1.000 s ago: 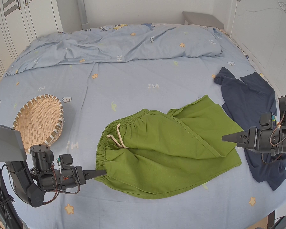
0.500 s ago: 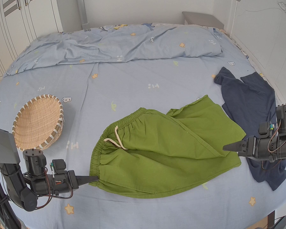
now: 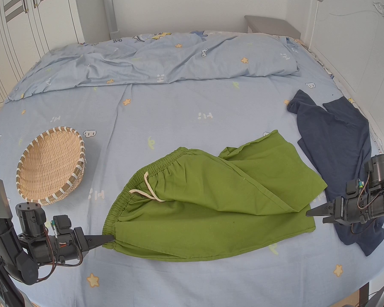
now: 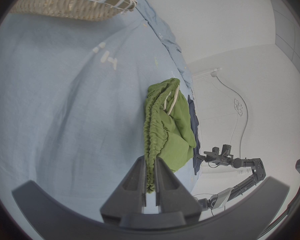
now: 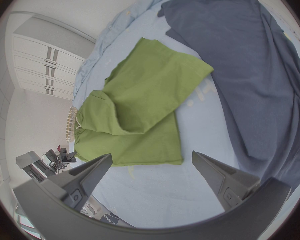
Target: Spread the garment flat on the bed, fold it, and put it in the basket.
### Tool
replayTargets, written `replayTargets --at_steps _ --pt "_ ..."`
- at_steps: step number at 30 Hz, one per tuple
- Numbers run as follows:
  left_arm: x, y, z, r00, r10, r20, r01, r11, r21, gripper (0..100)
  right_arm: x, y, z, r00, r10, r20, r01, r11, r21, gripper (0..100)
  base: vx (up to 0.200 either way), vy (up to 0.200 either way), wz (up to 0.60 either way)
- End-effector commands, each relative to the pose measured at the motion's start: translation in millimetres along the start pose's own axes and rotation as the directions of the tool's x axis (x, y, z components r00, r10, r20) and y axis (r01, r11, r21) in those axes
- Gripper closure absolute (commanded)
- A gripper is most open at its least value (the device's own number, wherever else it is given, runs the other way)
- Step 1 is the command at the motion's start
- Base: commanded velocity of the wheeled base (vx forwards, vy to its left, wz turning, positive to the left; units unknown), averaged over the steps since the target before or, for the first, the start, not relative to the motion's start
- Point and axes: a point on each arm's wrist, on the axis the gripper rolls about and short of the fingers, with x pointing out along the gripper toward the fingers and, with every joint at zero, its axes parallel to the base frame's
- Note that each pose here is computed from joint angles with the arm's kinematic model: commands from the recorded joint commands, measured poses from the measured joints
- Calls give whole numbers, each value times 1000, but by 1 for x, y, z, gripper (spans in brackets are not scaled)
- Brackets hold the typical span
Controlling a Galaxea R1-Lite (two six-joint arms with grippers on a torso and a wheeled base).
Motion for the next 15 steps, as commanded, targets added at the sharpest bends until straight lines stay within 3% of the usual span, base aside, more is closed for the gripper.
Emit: replayTargets --at_steps 1,10,15 --pt "-5 2 -3 1000 19 2 -19 1000 -21 100 16 -16 -7 997 -21 -73 25 998 59 0 0 0 0" --pt "-5 2 -3 1000 20 1 -20 1000 -22 100 32 -24 -7 989 78 -122 -71 995 68 0 0 0 0" --pt "-4 2 -3 1000 18 -3 -18 1000 -20 100 43 -31 -8 985 86 -152 -72 993 95 0 0 0 0"
